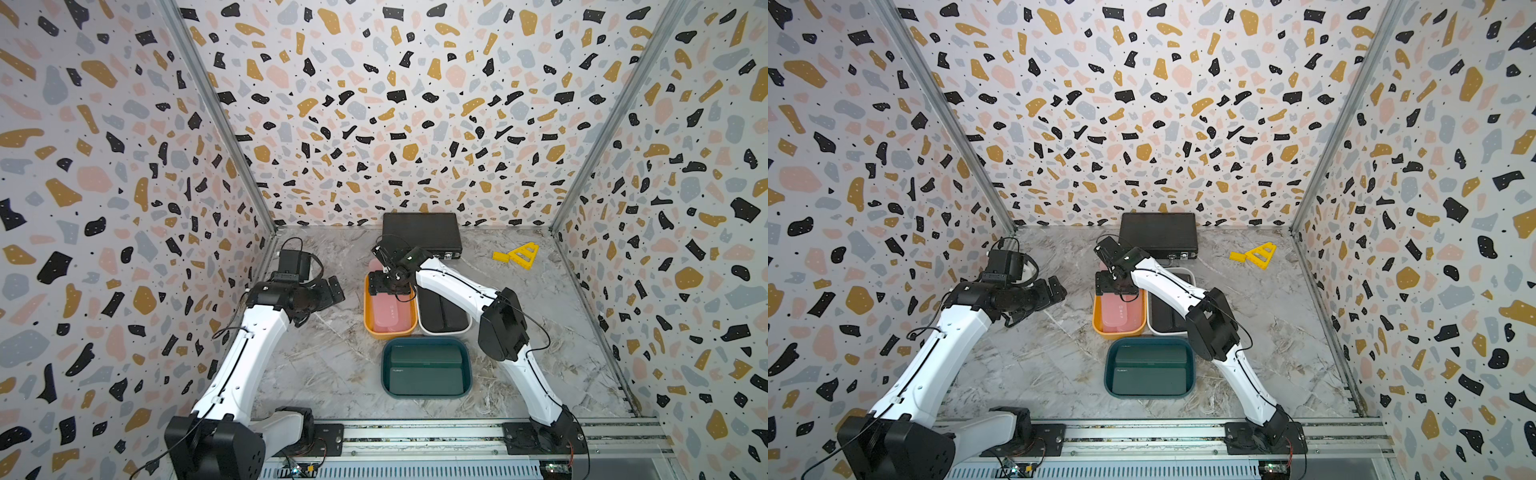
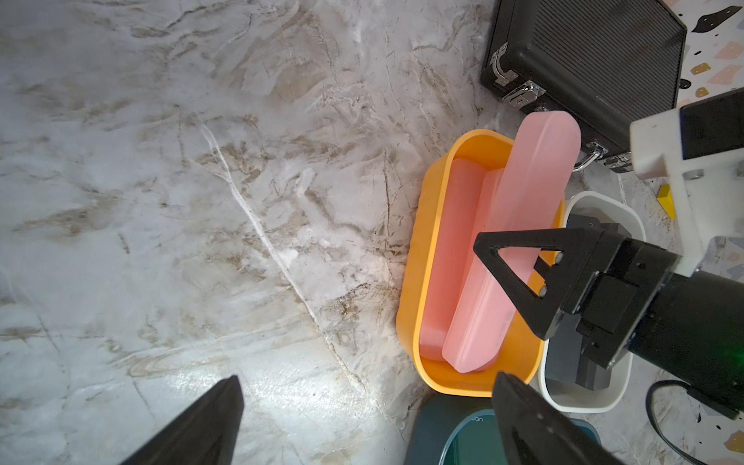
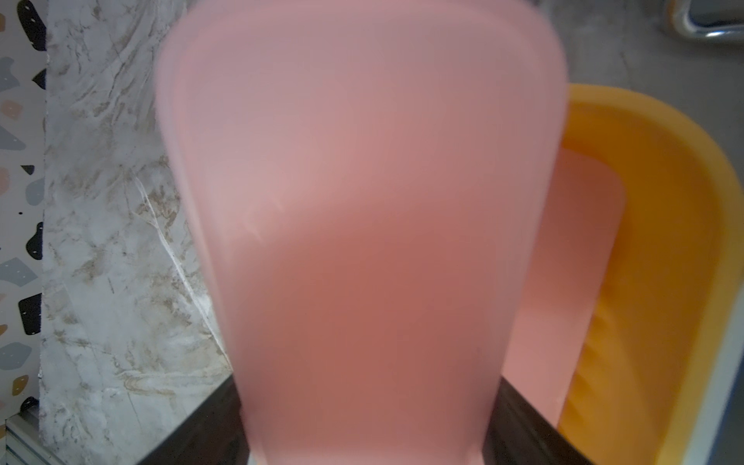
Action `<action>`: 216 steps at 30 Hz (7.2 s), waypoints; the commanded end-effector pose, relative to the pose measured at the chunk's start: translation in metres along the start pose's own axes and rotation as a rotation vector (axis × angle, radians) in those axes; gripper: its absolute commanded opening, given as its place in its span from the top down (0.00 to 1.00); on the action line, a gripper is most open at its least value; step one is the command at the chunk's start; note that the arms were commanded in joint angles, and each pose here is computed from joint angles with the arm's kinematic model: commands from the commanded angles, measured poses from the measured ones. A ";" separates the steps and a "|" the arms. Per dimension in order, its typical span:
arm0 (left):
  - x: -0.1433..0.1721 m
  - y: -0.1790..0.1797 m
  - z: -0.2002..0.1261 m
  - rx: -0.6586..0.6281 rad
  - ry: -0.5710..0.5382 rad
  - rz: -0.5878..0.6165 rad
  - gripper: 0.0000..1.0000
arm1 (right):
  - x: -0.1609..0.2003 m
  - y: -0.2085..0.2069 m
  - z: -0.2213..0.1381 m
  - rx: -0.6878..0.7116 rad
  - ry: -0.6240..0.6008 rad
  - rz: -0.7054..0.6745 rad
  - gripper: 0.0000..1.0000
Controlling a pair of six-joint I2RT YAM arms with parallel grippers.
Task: Place the pencil cases by color into the storage box
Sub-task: Place the pencil case at the storage box, then reset both arms
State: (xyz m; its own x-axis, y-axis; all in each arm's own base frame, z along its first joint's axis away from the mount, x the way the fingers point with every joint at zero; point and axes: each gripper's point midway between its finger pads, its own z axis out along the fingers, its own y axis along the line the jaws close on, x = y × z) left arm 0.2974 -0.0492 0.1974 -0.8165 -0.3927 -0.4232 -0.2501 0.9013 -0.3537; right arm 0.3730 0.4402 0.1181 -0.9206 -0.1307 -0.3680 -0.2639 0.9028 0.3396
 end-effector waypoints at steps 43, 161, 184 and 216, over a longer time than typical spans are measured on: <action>0.002 0.001 0.011 0.031 0.034 -0.007 0.00 | 0.024 -0.026 0.026 0.109 0.060 0.013 0.20; -0.049 0.082 0.105 -0.183 -0.746 0.369 0.00 | 0.060 -0.421 -0.149 0.475 -0.800 -0.067 0.01; -0.049 0.082 0.105 -0.182 -0.747 0.370 0.00 | 0.036 -0.357 -0.292 0.457 -0.870 -0.061 0.01; -0.049 0.082 0.106 -0.183 -0.741 0.371 0.00 | 0.061 -0.428 -0.152 0.509 -0.808 -0.035 0.00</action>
State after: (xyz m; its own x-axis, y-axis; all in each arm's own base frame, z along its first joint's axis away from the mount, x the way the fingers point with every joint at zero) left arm 0.3636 0.0246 0.0838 -0.3794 -0.0296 -0.9248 -0.1683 0.9850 0.0375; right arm 0.3868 -0.0195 0.0830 -0.3803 0.0025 -0.9249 0.0634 0.9977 -0.0234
